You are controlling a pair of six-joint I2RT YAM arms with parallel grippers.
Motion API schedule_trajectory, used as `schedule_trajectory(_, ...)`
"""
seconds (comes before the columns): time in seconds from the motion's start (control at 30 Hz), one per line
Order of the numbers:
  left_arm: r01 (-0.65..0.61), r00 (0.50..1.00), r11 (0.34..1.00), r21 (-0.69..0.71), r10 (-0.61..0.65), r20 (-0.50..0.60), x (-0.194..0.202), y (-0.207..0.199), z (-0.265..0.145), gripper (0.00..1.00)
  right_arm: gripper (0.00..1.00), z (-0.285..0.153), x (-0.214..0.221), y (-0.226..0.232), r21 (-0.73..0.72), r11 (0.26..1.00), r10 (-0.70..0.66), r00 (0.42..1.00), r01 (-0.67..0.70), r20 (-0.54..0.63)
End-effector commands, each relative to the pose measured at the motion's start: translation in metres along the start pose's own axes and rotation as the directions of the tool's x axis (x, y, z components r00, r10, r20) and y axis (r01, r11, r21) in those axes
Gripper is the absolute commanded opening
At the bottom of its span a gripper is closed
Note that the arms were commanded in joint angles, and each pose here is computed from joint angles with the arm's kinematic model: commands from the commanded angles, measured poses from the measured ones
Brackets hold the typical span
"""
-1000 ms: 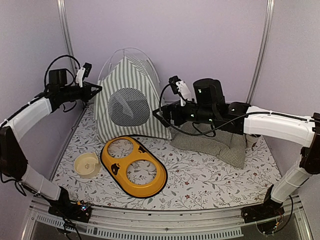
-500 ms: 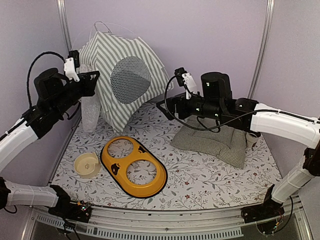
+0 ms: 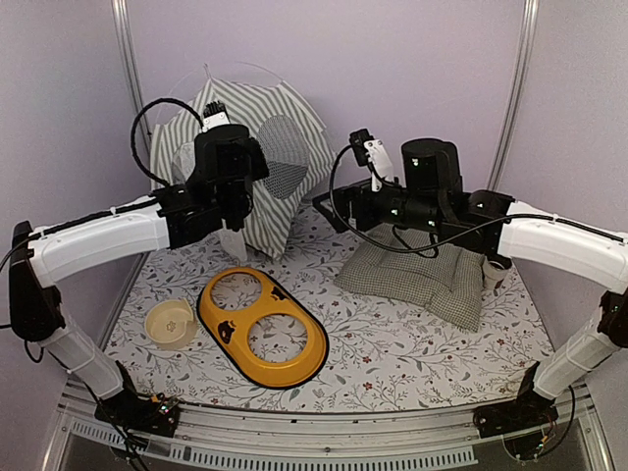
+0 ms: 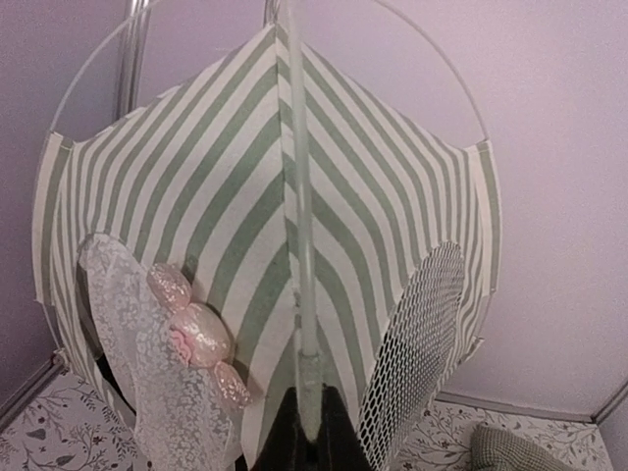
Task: Set up the pet tent
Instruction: Place the tent at the corner of the board.
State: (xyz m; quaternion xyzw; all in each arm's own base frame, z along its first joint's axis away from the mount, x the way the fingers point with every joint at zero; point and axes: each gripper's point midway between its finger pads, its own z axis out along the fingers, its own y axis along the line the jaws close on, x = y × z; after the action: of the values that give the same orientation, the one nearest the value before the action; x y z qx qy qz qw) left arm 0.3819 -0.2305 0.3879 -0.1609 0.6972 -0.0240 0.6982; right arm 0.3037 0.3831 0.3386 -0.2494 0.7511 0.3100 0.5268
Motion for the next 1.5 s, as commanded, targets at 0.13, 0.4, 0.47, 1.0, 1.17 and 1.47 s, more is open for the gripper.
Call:
schedule_trajectory(0.13,0.067,0.989,0.953,-0.296,-0.023,0.149,-0.047,0.041,-0.009,0.0,0.99,-0.006,-0.008,-0.002,-0.012,1.0,0.003,1.0,-0.003,0.015)
schedule_trajectory(0.4,0.016,0.991,0.959,-0.283,0.022,0.132,-0.022,0.026,0.018,0.0,0.99,0.004,-0.002,0.002,-0.036,0.999,0.011,1.0,-0.011,-0.011)
schedule_trajectory(0.47,-0.001,0.996,0.968,-0.253,0.022,0.082,-0.007,0.024,0.034,0.0,0.99,0.004,0.001,0.002,-0.034,0.999,0.014,1.0,-0.015,-0.019)
schedule_trajectory(1.0,0.267,0.957,0.9,0.345,-0.204,-0.206,0.068,0.019,0.085,0.38,0.99,0.03,0.052,0.003,-0.069,0.996,0.044,0.987,-0.055,-0.157)
schedule_trajectory(1.17,0.251,0.956,0.909,0.332,-0.179,-0.232,0.056,0.006,0.092,0.57,0.99,0.04,0.068,0.007,-0.097,0.993,0.054,0.978,-0.075,-0.204)
schedule_trajectory(1.47,0.225,0.948,0.906,0.359,-0.12,-0.293,0.06,0.017,0.057,0.99,0.99,0.04,0.106,-0.011,-0.058,0.992,0.089,0.954,-0.11,-0.287)
